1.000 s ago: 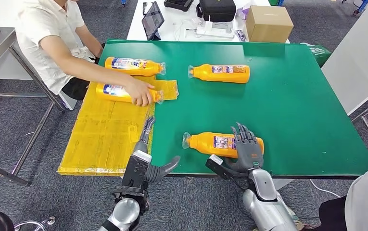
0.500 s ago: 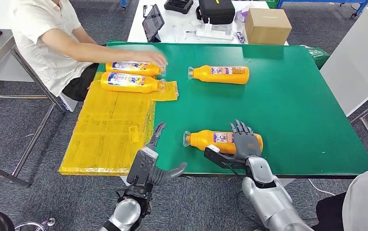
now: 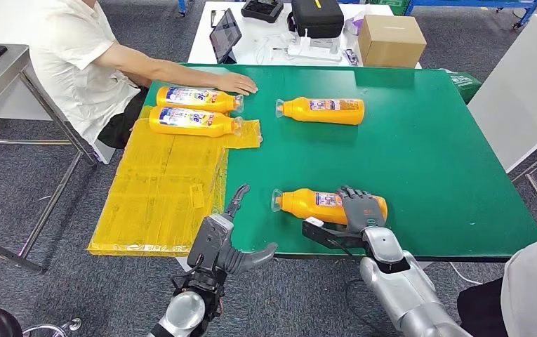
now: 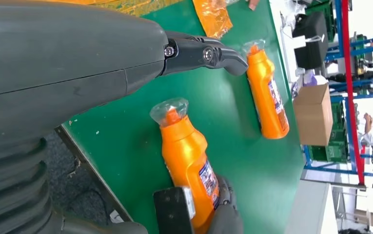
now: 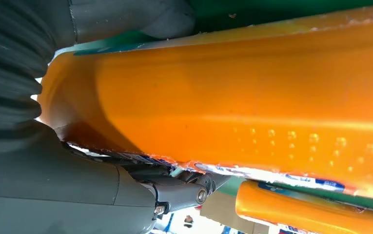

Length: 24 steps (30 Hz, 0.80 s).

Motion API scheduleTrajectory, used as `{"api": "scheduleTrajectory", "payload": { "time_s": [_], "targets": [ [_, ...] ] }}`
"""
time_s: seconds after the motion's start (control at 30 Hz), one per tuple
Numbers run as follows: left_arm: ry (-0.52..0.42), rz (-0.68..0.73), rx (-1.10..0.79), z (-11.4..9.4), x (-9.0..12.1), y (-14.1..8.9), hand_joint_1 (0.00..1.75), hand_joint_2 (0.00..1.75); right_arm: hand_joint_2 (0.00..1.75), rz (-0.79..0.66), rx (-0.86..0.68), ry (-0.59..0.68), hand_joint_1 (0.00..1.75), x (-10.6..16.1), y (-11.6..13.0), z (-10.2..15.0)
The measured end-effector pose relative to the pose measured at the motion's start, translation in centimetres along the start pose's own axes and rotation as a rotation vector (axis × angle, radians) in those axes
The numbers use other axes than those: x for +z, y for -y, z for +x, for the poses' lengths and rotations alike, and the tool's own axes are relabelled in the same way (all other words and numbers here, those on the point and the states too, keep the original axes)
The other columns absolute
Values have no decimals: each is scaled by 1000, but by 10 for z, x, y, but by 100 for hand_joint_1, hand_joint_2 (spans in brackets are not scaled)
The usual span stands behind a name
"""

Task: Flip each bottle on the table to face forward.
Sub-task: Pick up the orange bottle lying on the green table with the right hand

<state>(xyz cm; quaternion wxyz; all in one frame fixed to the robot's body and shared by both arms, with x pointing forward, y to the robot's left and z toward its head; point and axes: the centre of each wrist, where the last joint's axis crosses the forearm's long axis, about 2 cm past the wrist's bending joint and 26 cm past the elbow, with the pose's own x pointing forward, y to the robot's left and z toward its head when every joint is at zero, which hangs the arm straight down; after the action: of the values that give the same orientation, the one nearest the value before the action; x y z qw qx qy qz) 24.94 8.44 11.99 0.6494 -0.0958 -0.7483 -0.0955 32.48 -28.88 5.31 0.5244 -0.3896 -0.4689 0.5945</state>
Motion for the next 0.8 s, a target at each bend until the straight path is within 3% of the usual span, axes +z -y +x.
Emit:
{"api": "scheduleTrajectory", "payload": {
  "time_s": [0.43,0.67,0.8],
  "targets": [
    [12,3,30,1,0,-1,0,175,175,-17,-20,56,175,3,5,-6],
    [21,70,119,1,0,-2,0,175,175,-101,-229,192,175,5,6,-3],
    [-99,108,371,-2,-1,0,0,175,175,-173,-399,274,175,6,5,8]
  ]
}}
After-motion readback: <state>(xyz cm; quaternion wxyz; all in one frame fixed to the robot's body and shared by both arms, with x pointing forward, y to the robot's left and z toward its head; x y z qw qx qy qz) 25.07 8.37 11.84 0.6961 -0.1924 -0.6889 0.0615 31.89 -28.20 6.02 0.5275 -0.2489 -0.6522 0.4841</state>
